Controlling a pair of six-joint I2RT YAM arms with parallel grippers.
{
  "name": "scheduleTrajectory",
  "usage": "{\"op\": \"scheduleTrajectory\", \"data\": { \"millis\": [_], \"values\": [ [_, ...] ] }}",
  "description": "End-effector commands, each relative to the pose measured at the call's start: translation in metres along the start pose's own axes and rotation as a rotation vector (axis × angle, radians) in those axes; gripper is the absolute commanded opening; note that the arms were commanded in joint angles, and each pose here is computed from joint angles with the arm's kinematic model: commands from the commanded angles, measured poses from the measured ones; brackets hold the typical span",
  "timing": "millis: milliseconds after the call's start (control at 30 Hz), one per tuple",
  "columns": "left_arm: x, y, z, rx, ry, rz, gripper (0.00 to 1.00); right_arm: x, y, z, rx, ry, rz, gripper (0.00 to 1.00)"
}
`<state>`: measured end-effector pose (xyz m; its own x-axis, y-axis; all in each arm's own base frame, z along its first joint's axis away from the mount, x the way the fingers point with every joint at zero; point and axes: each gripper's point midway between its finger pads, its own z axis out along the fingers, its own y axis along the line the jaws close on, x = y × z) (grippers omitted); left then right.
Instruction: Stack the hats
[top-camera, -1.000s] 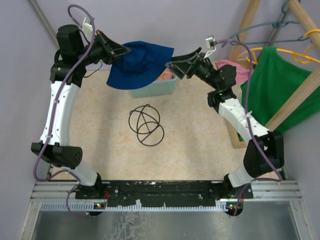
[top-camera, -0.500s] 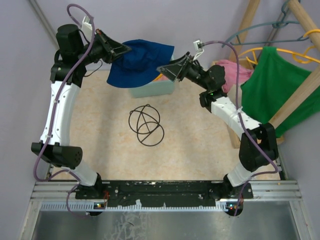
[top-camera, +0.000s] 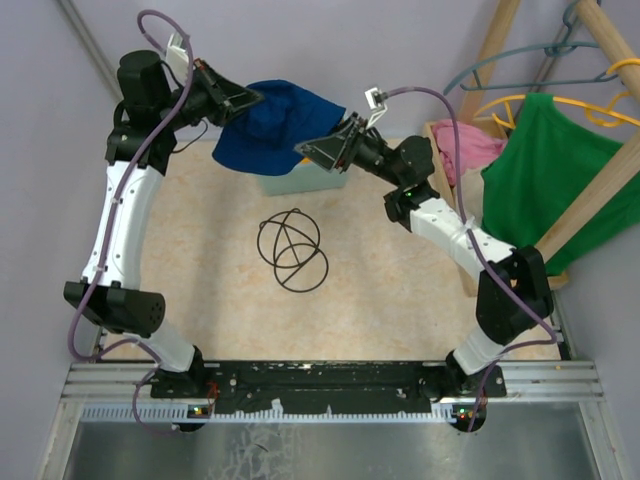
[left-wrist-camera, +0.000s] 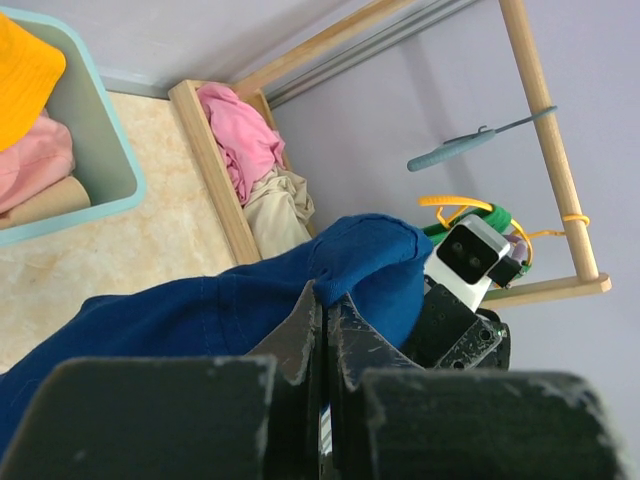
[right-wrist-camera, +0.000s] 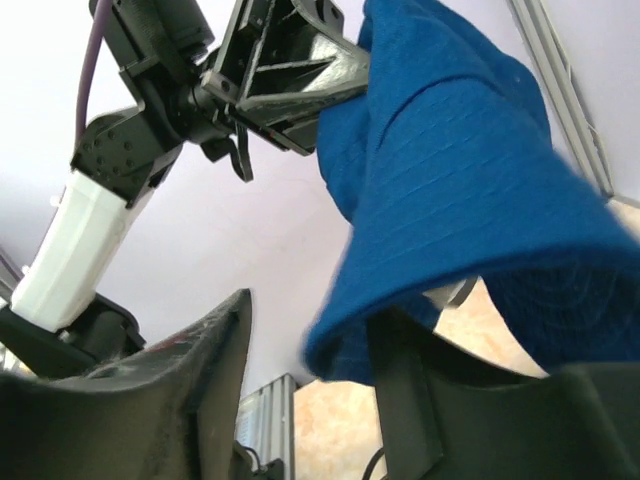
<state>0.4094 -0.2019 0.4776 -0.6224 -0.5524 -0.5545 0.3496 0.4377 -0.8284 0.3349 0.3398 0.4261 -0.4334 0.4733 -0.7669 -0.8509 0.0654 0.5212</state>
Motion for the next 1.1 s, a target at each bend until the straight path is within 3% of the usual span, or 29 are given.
{"op": "scheduleTrajectory", "data": {
  "millis": [0, 67, 167, 333, 500, 667, 1067],
  "values": [
    [-0.009, -0.008, 0.002, 0.039, -0.031, 0.035, 0.00, 0.005, 0.010, 0.009, -0.020, -0.012, 0.008, 0.38],
    [-0.011, -0.004, 0.001, 0.028, -0.037, 0.065, 0.00, 0.003, 0.011, 0.010, -0.014, -0.017, 0.050, 0.16],
    [-0.017, 0.013, -0.004, -0.031, -0.056, 0.119, 0.00, -0.002, 0.019, 0.013, -0.019, -0.015, 0.172, 0.00],
    [-0.026, 0.051, -0.021, -0.182, -0.092, 0.255, 0.00, 0.006, 0.015, 0.013, 0.037, 0.024, 0.348, 0.00],
    [-0.015, 0.072, -0.033, -0.229, -0.111, 0.352, 0.00, 0.036, -0.002, 0.007, 0.072, 0.064, 0.524, 0.00],
    [0.018, 0.089, -0.036, -0.189, -0.060, 0.332, 0.00, 0.062, -0.014, -0.006, 0.104, 0.112, 0.529, 0.00],
    [0.044, 0.088, -0.044, -0.158, -0.023, 0.314, 0.00, 0.093, -0.008, -0.031, 0.123, 0.205, 0.507, 0.00]
  ]
}}
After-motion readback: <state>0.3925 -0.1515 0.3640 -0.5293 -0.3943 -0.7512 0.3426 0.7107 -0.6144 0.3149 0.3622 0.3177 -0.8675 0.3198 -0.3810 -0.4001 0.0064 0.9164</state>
